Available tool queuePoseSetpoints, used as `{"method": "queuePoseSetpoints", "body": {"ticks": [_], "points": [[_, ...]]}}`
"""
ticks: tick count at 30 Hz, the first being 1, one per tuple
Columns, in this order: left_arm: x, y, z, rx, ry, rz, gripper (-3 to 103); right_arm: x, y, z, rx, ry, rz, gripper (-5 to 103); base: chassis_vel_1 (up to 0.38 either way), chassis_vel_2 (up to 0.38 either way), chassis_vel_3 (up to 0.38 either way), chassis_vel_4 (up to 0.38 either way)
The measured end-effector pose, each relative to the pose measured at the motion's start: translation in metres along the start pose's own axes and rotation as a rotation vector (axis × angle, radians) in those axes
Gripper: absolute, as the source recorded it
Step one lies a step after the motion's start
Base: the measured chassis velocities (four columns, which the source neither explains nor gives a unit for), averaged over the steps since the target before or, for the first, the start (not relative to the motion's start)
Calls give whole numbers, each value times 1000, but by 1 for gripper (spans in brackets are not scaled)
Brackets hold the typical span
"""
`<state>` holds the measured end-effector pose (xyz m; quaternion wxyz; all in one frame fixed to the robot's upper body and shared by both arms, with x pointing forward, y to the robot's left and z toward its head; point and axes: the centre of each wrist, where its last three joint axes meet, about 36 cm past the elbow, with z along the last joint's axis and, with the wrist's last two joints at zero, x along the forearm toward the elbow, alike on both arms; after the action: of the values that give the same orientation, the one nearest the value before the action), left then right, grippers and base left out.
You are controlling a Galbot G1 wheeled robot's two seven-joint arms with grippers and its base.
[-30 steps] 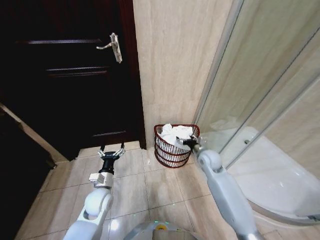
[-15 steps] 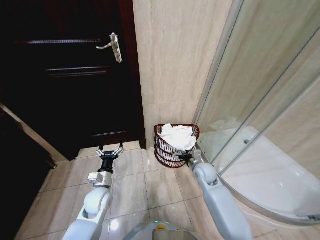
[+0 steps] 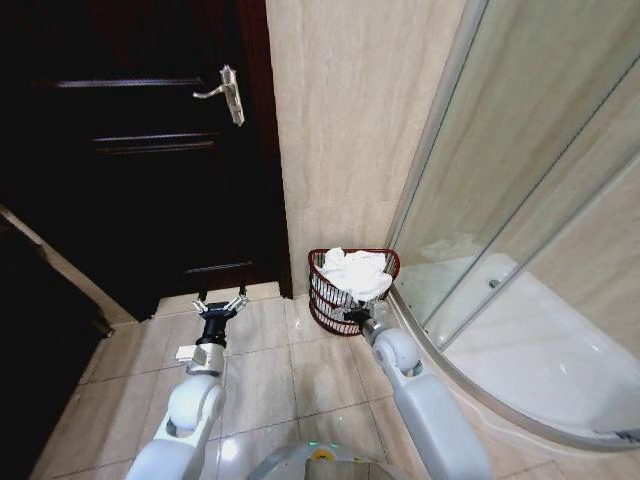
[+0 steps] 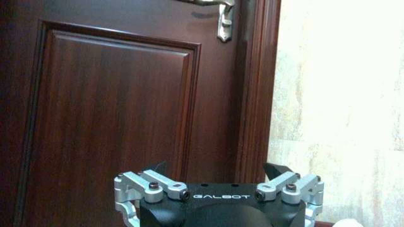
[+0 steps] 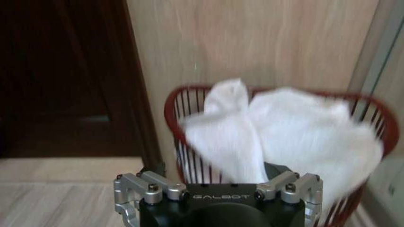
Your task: Discard the used towel into the hamper.
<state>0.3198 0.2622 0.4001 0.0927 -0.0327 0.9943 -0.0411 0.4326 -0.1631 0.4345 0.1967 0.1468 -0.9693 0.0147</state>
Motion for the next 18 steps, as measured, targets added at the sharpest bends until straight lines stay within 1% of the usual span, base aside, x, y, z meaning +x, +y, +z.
{"method": "queuePoseSetpoints", "body": {"ticks": [1,4,8,10,12,18], "points": [[0,0,0,0,0,0,100,0,0,0,0,0,0,100,0,0,0,0],[-1,-1,0,-1,-2,4,100,10,0,-16,25,-47,1,100,0,0,0,0],[-1,-1,-1,-1,-3,5,100,7,-3,-20,31,-49,6,100,0,0,0,0],[-1,-1,-2,-2,-7,6,100,4,-3,-20,17,-41,5,100,0,0,0,0],[-1,0,-3,-4,-8,5,100,7,4,-15,-6,-23,-9,100,0,0,0,0],[-2,1,-4,-3,-11,5,100,1,14,1,-14,-10,-18,100,0,0,0,0]]}}
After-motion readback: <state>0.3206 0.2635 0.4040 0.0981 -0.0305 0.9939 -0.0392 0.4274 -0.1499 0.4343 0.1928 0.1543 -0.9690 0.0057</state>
